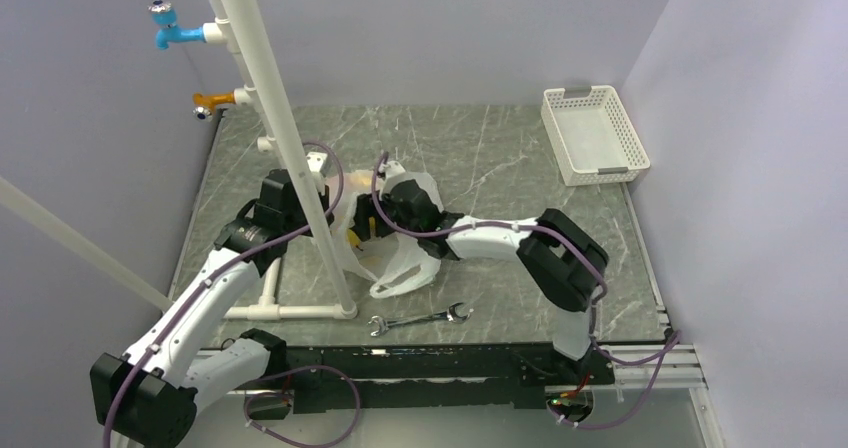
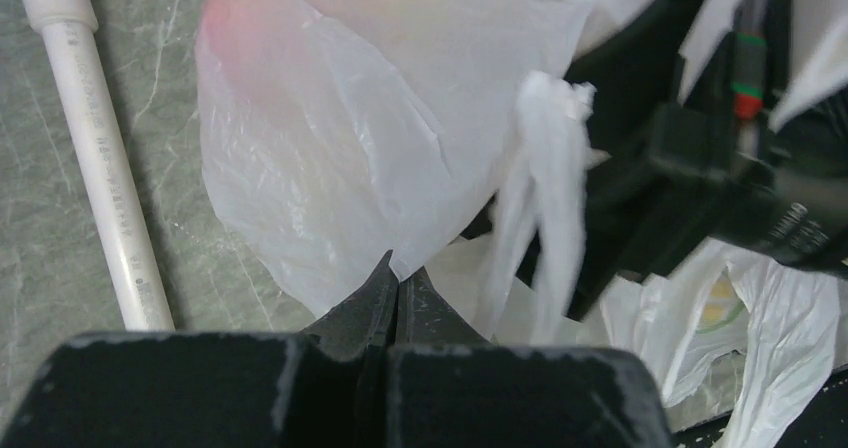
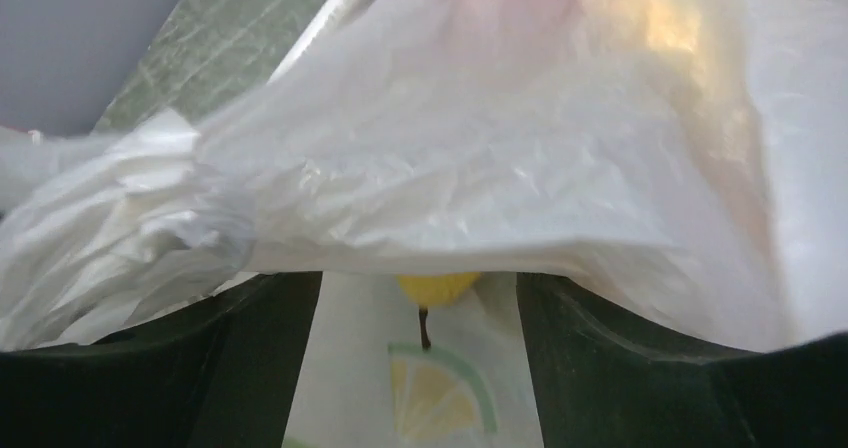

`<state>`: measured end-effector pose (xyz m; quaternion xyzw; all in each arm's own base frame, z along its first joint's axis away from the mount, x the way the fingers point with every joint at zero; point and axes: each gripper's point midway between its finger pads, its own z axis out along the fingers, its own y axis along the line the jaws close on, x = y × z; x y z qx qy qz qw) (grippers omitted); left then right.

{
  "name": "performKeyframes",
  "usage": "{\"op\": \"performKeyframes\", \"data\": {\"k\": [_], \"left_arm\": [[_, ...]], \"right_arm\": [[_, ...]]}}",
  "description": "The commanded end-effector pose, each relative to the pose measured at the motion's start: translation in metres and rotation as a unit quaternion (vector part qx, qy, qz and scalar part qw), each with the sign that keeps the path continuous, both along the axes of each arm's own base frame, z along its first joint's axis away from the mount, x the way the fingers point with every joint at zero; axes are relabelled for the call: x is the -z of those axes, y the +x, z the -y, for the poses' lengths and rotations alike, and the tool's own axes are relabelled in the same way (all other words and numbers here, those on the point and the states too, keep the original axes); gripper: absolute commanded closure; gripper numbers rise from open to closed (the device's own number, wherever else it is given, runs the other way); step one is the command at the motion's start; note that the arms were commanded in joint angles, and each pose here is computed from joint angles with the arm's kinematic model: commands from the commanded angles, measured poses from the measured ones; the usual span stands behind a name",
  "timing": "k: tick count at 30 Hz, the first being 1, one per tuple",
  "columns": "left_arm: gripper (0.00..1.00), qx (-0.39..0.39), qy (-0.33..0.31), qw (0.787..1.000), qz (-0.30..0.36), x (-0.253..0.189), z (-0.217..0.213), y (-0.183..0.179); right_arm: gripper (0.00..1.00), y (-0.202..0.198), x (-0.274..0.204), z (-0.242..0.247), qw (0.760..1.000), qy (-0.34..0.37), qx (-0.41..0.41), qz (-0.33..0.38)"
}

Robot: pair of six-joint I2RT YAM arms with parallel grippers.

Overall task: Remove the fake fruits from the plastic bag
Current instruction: Take out the fake fruit from the plastic bag.

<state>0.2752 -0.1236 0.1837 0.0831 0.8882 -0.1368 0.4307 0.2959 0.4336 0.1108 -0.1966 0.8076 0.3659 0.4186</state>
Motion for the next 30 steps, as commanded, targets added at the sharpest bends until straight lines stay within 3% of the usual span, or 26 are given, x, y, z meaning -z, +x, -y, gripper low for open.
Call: {"op": "performKeyframes", "data": {"k": [1,8,18,22,30], "left_arm": [[1.00,0.014,-0.007,1.000,0.026,-0.019,0.006,0.007],[1.00,0.018,-0.001,1.000,0.022,-0.012,0.006,0.007],[1.00,0.018,-0.006,1.000,-0.001,-0.013,0.012,0.011],[1.00,0.027,-0.006,1.000,0.006,-0.017,0.014,0.013],[1.00,0.050,-0.017,0.998,0.024,-0.006,0.019,0.008]], "right_arm": [[0.24,0.016,0.005,-0.026,1.000,0.000,-0.013,0.007],[0.09,0.020,0.014,-0.042,0.999,0.007,-0.028,0.017],[0.02,0.020,0.014,-0.055,0.995,-0.043,-0.022,0.085],[0.01,0.026,0.008,-0.060,0.989,-0.061,-0.021,0.133],[0.09,0.025,0.045,-0.084,0.990,-0.082,-0.028,0.113]]}}
